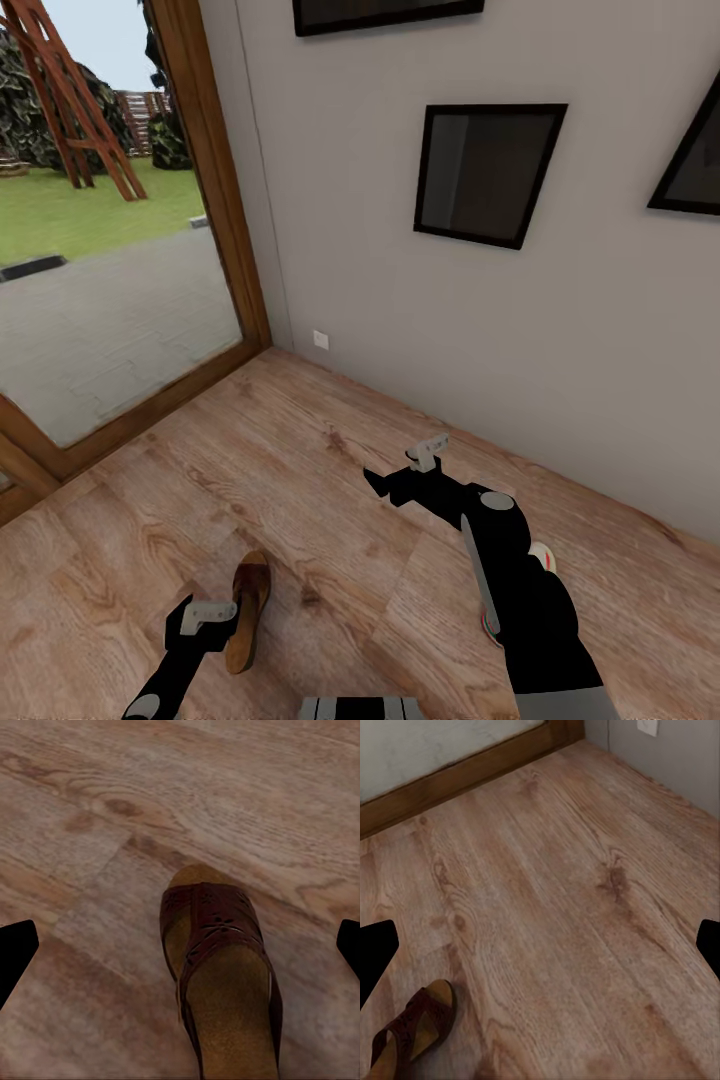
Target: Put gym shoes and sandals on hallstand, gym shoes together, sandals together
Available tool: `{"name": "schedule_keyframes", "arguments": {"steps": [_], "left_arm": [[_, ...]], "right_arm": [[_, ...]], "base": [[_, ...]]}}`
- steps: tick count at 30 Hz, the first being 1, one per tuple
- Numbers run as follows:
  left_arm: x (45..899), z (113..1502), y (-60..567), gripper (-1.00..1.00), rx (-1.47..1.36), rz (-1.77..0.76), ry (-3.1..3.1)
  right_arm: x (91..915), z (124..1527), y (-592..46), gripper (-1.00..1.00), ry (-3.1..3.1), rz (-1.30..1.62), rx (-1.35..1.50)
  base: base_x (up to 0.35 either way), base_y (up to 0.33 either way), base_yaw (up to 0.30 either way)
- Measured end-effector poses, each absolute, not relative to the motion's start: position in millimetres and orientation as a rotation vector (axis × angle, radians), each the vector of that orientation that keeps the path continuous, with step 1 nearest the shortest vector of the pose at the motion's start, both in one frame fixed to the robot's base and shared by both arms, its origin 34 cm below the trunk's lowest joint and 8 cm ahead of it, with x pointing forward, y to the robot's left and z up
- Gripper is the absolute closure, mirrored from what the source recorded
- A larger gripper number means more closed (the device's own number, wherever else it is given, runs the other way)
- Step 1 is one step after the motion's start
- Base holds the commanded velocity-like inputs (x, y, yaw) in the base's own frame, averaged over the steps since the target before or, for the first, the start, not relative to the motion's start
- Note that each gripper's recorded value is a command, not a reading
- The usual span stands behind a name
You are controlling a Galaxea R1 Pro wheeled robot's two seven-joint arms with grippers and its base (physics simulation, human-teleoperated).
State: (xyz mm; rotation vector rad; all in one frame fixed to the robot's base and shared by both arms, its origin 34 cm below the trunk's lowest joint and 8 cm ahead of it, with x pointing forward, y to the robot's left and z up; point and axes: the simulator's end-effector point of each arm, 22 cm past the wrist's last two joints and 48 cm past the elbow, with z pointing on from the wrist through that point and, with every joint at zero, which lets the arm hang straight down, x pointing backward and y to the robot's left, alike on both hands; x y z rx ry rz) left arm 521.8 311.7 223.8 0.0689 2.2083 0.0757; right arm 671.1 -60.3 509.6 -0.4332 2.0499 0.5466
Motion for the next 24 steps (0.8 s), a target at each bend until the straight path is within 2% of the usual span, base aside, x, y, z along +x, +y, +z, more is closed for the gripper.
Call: {"name": "schedule_keyframes", "arguments": {"steps": [24], "left_arm": [[482.6,168.0,310.6,-1.0,0.074,0.071,2.334]], "right_arm": [[666.7,432.7,-61.0,-1.0,2.171,0.586,-0.406]], "base": [[0.0,0.0,-0.01]]}}
